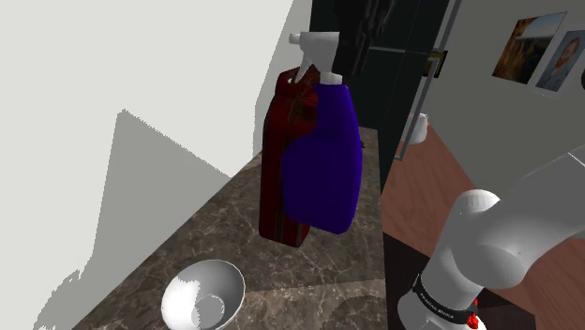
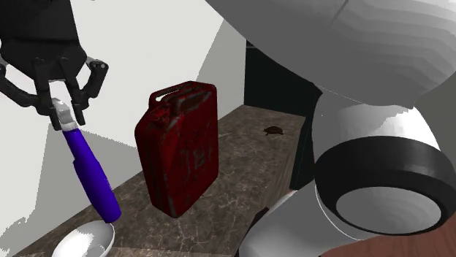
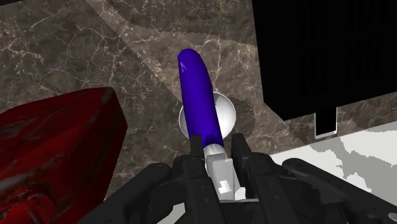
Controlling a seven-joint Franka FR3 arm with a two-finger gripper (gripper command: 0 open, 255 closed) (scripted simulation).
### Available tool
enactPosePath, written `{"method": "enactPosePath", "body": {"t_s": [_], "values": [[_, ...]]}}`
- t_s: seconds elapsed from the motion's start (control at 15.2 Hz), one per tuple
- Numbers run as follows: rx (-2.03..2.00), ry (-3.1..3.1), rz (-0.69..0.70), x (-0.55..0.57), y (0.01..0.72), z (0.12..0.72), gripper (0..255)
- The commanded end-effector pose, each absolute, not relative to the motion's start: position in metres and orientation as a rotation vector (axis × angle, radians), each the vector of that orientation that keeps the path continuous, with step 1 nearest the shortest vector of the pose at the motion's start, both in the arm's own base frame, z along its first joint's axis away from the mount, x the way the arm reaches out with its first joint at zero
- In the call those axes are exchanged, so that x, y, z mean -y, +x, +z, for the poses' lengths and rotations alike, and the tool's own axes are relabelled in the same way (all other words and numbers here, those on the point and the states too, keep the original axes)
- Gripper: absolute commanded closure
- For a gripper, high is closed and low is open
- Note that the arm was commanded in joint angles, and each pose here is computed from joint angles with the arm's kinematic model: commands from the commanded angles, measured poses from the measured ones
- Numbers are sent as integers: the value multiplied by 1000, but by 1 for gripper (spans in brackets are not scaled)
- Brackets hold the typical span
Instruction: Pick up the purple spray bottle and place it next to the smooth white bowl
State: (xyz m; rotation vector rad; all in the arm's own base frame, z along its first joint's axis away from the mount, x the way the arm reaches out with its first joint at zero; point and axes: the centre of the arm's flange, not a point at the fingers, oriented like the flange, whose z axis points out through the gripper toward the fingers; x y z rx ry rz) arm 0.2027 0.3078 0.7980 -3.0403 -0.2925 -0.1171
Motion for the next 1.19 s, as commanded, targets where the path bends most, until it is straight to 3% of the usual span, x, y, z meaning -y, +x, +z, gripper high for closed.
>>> {"method": "enactPosePath", "body": {"t_s": [0.0,1.12], "values": [[290,-3039,-117,-330,194,807,255],[290,-3039,-117,-351,186,733,255]]}}
